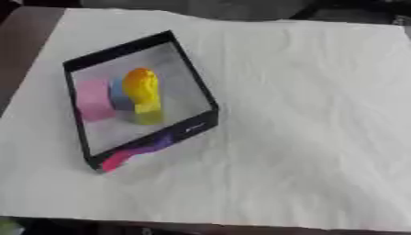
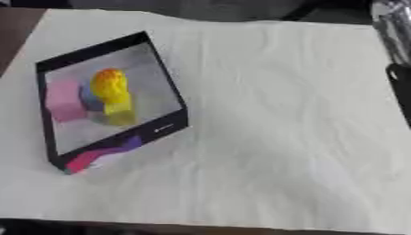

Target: Pick up objects on the table and place them in the box.

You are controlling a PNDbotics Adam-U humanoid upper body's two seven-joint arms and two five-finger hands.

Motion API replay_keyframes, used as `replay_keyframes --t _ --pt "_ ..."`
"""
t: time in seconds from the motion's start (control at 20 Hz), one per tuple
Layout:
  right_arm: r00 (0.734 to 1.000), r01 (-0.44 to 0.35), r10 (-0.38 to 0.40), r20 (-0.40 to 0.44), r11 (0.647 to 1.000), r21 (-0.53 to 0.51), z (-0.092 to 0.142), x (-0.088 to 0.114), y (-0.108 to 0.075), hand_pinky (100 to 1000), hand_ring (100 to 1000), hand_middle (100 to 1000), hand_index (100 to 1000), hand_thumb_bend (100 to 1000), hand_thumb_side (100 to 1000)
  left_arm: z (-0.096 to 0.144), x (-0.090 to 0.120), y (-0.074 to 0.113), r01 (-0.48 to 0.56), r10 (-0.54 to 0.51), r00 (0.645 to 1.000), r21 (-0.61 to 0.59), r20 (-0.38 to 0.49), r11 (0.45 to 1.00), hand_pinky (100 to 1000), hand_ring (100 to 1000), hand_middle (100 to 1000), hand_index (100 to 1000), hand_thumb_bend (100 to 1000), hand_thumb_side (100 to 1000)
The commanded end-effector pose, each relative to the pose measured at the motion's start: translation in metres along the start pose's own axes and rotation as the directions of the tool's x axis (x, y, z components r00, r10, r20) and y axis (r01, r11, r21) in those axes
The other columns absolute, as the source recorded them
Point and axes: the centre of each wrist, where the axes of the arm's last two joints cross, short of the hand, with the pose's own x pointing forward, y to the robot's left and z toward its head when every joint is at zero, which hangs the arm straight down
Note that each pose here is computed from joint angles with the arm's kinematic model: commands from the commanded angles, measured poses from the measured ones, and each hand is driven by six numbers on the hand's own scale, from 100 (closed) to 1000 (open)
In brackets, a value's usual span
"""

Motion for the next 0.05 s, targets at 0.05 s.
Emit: replay_keyframes --t 0.05 --pt "1.000 0.027 -0.028 -0.005 0.996 -0.083 0.0146 -0.0003 -0.0164 929 877 845 896 263 315 -0.0037 0.0030 -0.0022 -0.007 0.007 1.000 -0.015 0.009 1.000 703 666 752 818 285 508"
